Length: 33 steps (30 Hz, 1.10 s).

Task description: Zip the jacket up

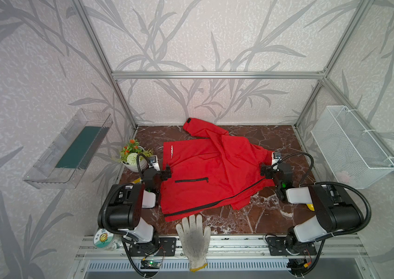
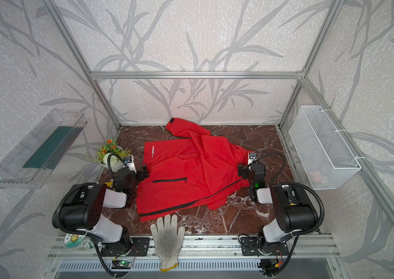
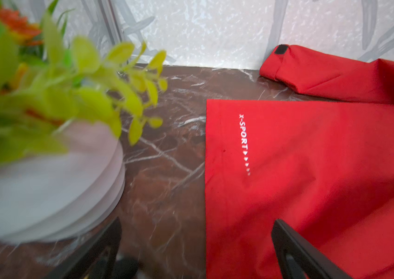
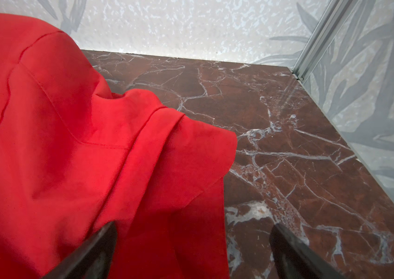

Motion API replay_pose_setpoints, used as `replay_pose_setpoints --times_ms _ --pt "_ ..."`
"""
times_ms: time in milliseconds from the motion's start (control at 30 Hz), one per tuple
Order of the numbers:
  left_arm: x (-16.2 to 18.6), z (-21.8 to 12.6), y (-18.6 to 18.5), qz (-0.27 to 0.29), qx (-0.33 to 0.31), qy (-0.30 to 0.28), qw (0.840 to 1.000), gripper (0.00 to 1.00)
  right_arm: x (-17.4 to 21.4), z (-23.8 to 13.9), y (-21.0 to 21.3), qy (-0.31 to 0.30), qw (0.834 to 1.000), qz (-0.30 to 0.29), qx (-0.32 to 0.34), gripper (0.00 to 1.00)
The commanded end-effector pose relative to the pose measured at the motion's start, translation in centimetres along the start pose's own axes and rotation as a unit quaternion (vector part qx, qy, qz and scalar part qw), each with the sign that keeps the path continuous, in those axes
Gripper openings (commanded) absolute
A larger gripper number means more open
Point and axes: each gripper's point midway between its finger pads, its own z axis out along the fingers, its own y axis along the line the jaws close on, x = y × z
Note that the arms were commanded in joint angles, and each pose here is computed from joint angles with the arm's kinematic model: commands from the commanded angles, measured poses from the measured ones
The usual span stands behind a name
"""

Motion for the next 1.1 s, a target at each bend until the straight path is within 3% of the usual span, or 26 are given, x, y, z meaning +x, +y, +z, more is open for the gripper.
replay_pose_setpoints --times_ms 0,100,200,367,767,867,900,933,1000,1033,1067 --pt "-0.6 0.3 1.2 -0.016 -0.035 0.004 0.999 0.99 -1.5 0.0 0.0 -0.020 1.000 -0.002 0.002 0.99" --pt "-0.6 0.6 -0.6 0.014 0.010 0.012 1.000 0.99 -1.5 0.0 0.0 -0.019 1.000 -0.002 0.002 0.99" --pt "-0.8 0.4 0.3 0.000 -0.014 -0.003 1.000 0.99 -1.5 0.0 0.0 -0.020 1.000 -0.002 0.002 0.99" --pt "-0.7 -0.3 -2.4 0.029 0.068 -0.013 0.997 0.99 -1.5 0.0 0.0 -0.020 1.000 -0.002 0.002 0.99" --pt "-0.7 0.2 -1.7 0.015 0.058 -0.002 0.998 0.99 -1.5 0.3 1.1 -0.013 0.999 -0.017 -0.027 0.99" --pt "-0.7 0.4 -0.8 0.005 0.033 0.000 0.999 0.99 -1.6 0.2 1.1 -0.015 0.999 -0.017 -0.028 0.99" --pt "-0.8 0.3 0.9 -0.014 -0.012 -0.005 1.000 0.99 -1.6 0.2 1.1 -0.015 0.999 -0.017 -0.027 0.99" --pt "-0.9 -0.4 2.9 -0.040 -0.067 -0.023 0.997 0.99 -1.6 0.2 1.1 -0.015 0.999 -0.017 -0.027 0.99" --pt "-0.9 -2.5 3.5 -0.055 -0.077 -0.067 0.993 0.99 -1.6 0.2 1.1 -0.015 0.999 -0.017 -0.028 0.99" --pt "-1.1 -1.9 0.1 -0.006 0.008 -0.068 0.998 0.99 -1.6 0.2 1.1 -0.015 0.999 -0.017 -0.028 0.99" --pt "-1.0 -1.6 -4.1 0.046 0.126 -0.051 0.990 0.99 -1.6 0.2 1.1 -0.015 0.999 -0.017 -0.028 0.99"
